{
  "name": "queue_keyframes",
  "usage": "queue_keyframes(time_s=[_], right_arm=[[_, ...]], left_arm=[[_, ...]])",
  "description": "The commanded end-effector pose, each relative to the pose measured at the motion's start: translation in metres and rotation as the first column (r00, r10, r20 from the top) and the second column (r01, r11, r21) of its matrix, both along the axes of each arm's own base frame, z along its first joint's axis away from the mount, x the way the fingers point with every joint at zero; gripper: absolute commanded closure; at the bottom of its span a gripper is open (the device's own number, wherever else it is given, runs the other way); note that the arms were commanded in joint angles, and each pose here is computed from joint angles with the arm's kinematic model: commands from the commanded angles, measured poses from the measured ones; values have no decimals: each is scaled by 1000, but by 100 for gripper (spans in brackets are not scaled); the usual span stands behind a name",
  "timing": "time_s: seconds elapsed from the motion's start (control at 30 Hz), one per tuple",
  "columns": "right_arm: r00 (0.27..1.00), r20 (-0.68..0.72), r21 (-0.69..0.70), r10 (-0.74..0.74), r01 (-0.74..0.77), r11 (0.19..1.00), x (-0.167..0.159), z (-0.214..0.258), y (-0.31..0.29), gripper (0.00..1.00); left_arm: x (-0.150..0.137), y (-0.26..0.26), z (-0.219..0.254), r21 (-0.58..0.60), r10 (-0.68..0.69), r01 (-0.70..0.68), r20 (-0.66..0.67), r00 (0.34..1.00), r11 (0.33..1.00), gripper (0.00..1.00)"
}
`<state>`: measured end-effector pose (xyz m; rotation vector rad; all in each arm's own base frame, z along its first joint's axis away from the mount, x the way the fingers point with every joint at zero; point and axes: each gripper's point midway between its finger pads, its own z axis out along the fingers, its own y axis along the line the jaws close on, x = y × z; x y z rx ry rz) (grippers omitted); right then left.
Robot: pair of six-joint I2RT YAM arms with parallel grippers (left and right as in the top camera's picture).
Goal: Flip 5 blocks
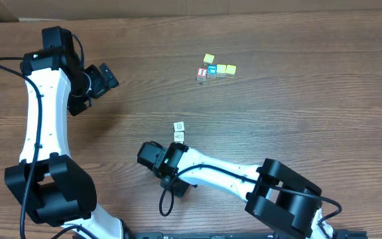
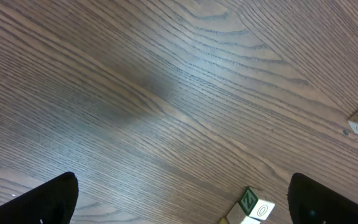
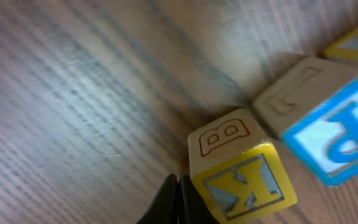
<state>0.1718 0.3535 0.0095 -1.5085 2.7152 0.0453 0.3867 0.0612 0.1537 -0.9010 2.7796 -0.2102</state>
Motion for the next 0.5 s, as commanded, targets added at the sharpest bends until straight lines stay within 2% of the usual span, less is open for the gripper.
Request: queue_keyframes(time_s=[0.0, 0.3, 0.47], right_arm=[[1000, 11, -7, -16, 16, 1000, 10, -3, -5, 96], [1000, 12, 3, -24, 24, 1000, 13, -3, -4, 96], [997, -71, 65, -20, 25, 998, 2, 20, 10, 96]], left_arm=[[1, -4, -3, -1, -18, 18, -8, 1000, 1000, 0], [1, -4, -3, -1, -18, 18, -8, 1000, 1000, 0], [1, -4, -3, -1, -18, 18, -8, 1000, 1000, 0]])
